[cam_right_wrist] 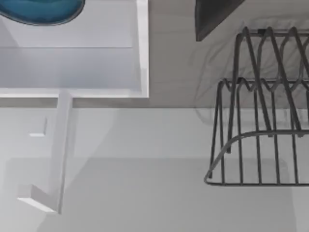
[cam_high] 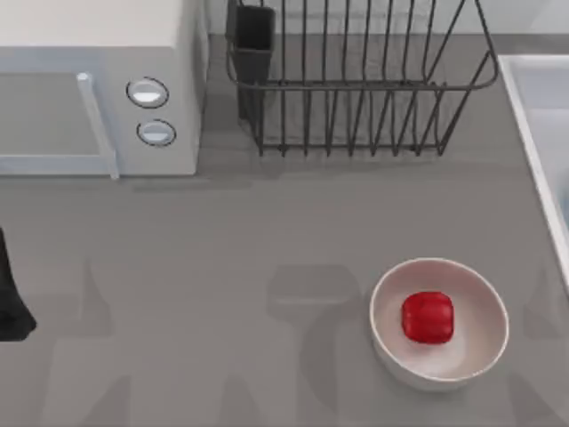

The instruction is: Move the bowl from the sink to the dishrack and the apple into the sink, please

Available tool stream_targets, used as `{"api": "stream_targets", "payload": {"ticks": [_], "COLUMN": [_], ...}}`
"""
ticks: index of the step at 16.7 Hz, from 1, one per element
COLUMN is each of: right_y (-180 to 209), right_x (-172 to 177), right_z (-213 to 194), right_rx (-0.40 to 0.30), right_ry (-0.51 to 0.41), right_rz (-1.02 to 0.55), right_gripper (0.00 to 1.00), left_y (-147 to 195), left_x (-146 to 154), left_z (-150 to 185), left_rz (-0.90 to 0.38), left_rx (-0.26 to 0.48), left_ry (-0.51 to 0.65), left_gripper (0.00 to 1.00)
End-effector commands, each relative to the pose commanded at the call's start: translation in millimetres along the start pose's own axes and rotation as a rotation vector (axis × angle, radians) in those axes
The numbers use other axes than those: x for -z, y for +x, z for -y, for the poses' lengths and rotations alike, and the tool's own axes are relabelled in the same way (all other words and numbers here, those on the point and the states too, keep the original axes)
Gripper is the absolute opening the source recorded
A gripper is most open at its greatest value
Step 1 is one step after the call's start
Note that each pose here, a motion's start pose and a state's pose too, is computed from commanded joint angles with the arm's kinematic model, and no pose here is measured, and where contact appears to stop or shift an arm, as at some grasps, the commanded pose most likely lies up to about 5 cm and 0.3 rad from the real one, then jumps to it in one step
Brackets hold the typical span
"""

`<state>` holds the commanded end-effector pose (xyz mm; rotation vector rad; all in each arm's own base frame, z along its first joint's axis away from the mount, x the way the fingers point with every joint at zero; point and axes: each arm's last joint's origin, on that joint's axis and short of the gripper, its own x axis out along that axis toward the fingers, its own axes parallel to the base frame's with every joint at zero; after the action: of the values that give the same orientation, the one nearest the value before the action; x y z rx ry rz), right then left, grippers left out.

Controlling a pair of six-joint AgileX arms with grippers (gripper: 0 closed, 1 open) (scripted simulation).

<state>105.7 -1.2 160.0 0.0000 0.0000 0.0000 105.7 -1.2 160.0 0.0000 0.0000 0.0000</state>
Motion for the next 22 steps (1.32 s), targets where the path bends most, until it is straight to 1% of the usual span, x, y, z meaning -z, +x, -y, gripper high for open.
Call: {"api": "stream_targets", "payload": {"ticks": [3,5,8,11,14,17,19,22], "right_y": [0.0,0.5,5.7,25.3,67.2,130.1,177.8,244.7], "right_x": [-1.7,-10.2,-37.3,-71.8,-102.1,-113.4,-106.7,-81.4], "right_z": [-0.1,-0.8,-2.4,-4.8,-6.8,-6.1,-1.7,13.2], "right_rx": [-0.002,-0.012,-0.044,-0.093,-0.151,-0.21,-0.24,-0.266], "right_ry": [-0.004,-0.022,-0.073,-0.137,-0.195,-0.232,-0.237,-0.219], "right_rz": [-0.006,-0.035,-0.13,-0.288,-0.499,-0.744,-0.91,-1.13], "right_gripper": [1.0,1.0,1.0,1.0,1.0,1.0,1.0,1.0], "left_y": [0.0,0.0,0.0,0.0,0.0,0.0,0.0,0.0], "left_x": [0.0,0.0,0.0,0.0,0.0,0.0,0.0,0.0], "left_z": [0.0,0.0,0.0,0.0,0.0,0.0,0.0,0.0], "left_rz": [0.0,0.0,0.0,0.0,0.0,0.0,0.0,0.0], "left_rx": [0.0,0.0,0.0,0.0,0.0,0.0,0.0,0.0], "left_ry": [0.0,0.0,0.0,0.0,0.0,0.0,0.0,0.0], "left_gripper": [1.0,1.0,1.0,1.0,1.0,1.0,1.0,1.0]}}
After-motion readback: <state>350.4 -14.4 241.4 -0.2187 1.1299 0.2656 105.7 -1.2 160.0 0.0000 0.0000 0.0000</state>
